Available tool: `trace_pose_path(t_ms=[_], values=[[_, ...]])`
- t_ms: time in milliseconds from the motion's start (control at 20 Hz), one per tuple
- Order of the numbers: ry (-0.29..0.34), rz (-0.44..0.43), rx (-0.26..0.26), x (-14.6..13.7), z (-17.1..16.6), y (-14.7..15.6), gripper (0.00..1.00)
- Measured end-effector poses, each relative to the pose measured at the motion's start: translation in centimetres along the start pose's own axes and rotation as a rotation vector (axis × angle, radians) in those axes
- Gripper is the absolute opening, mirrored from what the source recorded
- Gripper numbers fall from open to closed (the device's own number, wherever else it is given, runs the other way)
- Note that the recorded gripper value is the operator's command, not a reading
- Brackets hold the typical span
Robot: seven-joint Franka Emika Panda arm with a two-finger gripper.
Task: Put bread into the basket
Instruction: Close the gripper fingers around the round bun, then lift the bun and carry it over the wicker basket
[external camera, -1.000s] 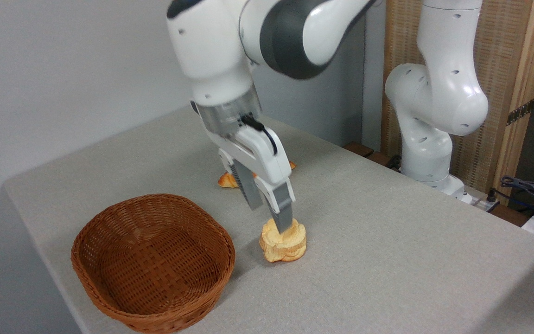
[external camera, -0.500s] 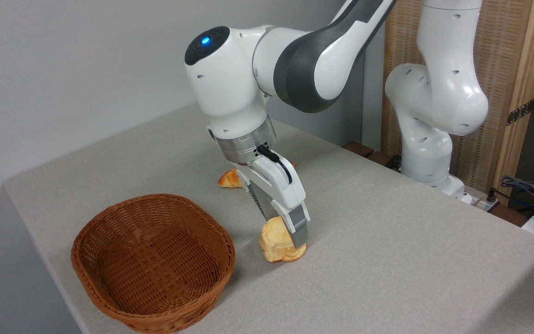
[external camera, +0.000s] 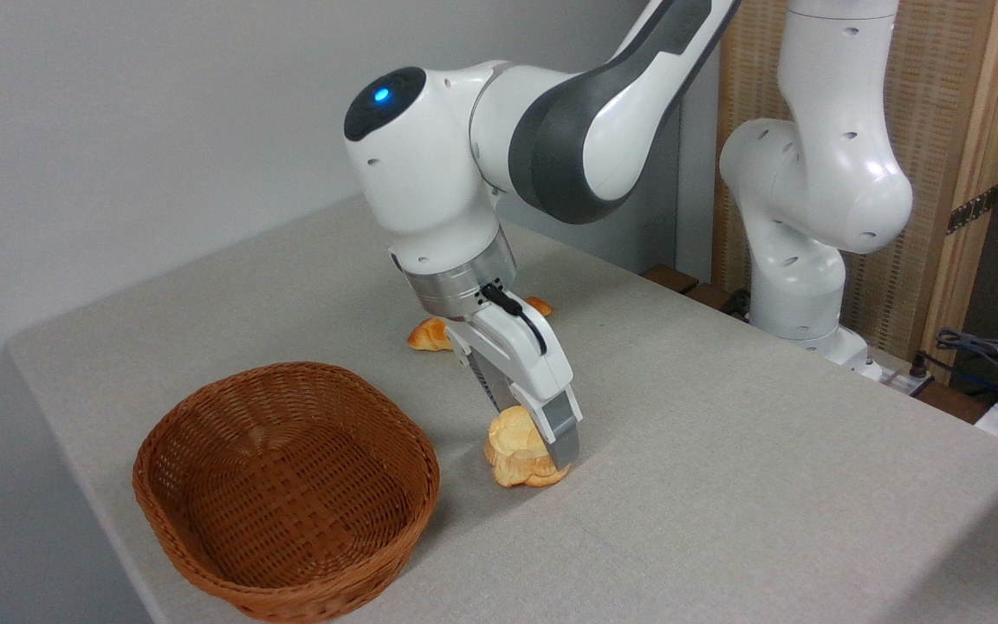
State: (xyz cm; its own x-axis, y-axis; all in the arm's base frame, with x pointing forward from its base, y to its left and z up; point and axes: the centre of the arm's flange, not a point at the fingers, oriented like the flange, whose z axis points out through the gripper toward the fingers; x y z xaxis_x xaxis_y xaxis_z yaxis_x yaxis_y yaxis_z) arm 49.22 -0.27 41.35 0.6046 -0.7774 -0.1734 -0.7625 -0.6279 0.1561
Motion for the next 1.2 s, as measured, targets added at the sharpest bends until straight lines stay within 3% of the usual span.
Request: trace_pose_path(t_ms=[650, 750, 1000, 1150, 1200], values=[[0.007, 0.001, 0.008, 0.1, -0.2, -0.1, 0.43], [0.027, -0.004, 0.023, -0.4, -1.3, -0.1, 0.43], [0.114, -0.016, 0.11, -1.2, -7.8, -0.5, 0.43], [0.166, -0.008, 0.174, -0.6, -11.0, -0.5, 0.51], [0.192, -0.003, 0.206, -0.1, -11.8, -0.6, 0.75]])
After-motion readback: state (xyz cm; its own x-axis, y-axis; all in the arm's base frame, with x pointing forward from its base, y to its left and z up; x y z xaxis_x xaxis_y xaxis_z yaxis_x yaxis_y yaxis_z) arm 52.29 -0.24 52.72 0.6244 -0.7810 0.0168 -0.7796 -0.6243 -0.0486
